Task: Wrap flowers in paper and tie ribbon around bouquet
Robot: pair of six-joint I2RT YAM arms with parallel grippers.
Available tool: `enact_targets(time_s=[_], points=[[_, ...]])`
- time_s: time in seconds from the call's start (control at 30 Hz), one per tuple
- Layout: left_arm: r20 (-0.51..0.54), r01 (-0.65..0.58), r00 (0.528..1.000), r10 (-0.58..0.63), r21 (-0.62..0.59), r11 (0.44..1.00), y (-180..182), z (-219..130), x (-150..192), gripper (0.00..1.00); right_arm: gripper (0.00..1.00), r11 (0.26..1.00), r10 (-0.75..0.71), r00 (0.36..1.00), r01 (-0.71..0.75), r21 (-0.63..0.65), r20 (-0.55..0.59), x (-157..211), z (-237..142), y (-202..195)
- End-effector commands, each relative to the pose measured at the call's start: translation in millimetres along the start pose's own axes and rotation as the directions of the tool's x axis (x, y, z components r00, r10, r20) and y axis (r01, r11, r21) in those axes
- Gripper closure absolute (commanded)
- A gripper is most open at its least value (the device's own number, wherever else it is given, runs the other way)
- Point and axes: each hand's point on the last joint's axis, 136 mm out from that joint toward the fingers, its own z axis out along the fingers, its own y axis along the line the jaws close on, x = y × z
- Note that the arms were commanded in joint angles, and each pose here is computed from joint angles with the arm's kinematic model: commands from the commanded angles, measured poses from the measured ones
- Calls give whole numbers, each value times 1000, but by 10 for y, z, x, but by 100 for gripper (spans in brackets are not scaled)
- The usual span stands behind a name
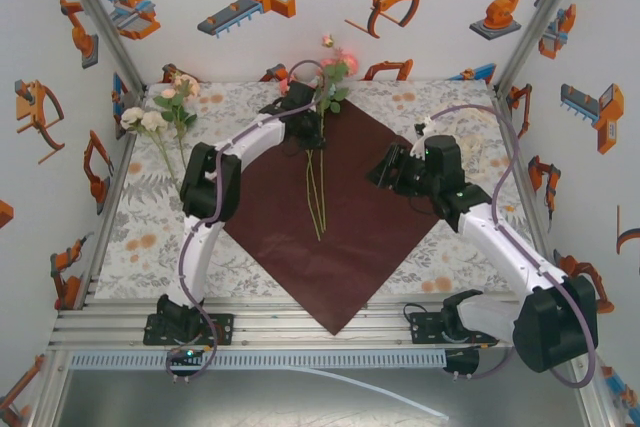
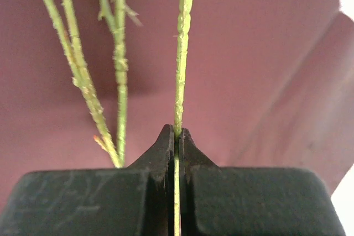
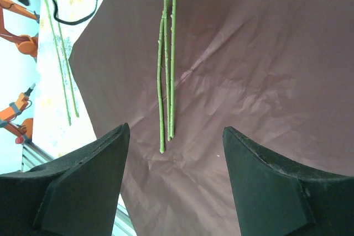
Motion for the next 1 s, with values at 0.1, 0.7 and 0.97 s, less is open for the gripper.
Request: enact_targets(time_s=[0.1,0.7,0.97], points=[[56,-1,998,-1,35,999,-136,-182,-263,74,36,1000,-10,1000,10,-1,23,-22,-68,19],[272,75,957,101,-566,821,2584,-2174,-757,59,36,999,-16,999,17,-39,33,-50,-8,68],[120,44,992,42,-632,774,3352,-1739,-615,60,36,1000,-14,999,15,-27,34,-4,-56,34]])
